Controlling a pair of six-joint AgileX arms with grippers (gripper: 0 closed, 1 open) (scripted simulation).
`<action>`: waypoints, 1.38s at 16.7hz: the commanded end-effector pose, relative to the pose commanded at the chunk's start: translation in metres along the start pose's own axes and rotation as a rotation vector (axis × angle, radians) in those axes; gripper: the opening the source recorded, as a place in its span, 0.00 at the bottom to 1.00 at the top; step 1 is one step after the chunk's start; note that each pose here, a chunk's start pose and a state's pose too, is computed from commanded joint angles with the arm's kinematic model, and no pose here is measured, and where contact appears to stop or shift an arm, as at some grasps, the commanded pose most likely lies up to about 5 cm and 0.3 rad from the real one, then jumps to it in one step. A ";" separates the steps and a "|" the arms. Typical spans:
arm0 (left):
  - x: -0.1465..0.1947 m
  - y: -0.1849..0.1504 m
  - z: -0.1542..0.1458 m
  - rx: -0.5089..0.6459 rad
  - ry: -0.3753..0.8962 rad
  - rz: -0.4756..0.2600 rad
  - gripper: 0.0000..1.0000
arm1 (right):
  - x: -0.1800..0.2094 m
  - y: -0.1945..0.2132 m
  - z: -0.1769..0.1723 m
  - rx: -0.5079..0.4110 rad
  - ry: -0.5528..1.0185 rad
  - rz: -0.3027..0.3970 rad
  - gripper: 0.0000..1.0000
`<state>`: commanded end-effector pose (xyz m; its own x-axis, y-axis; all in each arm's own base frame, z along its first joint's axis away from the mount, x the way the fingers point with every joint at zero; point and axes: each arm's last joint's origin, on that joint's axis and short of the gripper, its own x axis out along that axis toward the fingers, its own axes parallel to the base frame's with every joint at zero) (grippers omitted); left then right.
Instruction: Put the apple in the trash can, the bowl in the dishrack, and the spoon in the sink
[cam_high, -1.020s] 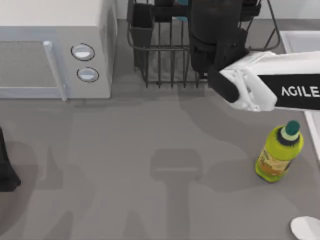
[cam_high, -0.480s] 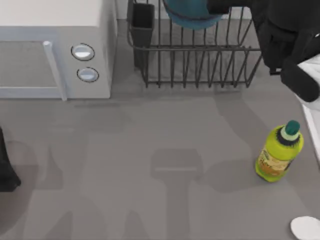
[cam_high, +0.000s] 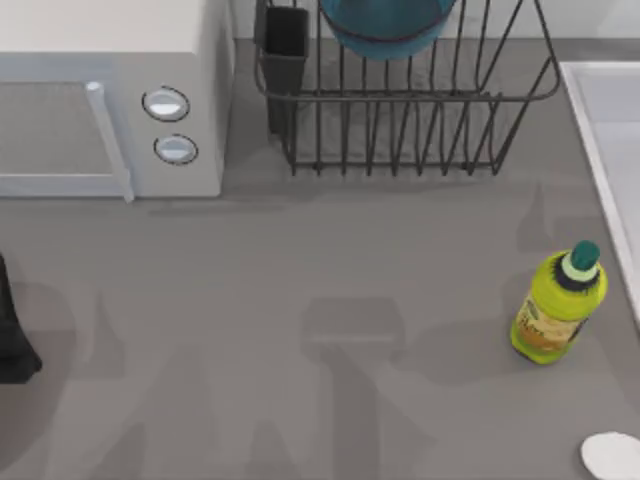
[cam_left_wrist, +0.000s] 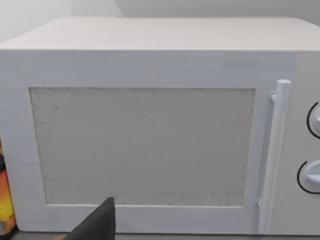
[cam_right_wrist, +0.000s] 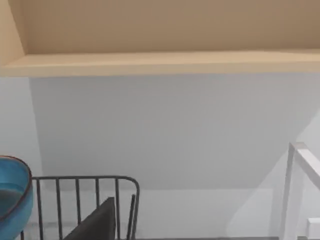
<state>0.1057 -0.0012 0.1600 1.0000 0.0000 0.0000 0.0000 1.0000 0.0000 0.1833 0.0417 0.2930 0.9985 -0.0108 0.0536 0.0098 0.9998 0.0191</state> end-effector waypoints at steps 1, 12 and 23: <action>0.000 0.000 0.000 0.000 0.000 0.000 1.00 | -0.019 -0.010 -0.009 0.001 -0.012 0.001 1.00; 0.000 0.000 0.000 0.000 0.000 0.000 1.00 | -0.084 -0.046 -0.128 -0.019 0.054 0.010 1.00; 0.000 0.000 0.000 0.000 0.000 0.000 1.00 | -0.077 -0.047 -0.118 -0.242 0.328 0.030 1.00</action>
<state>0.1057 -0.0012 0.1600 1.0000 0.0000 0.0000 0.0000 1.0000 0.0000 0.1123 -0.0024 0.1702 0.9622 -0.0141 -0.2719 -0.0466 0.9754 -0.2154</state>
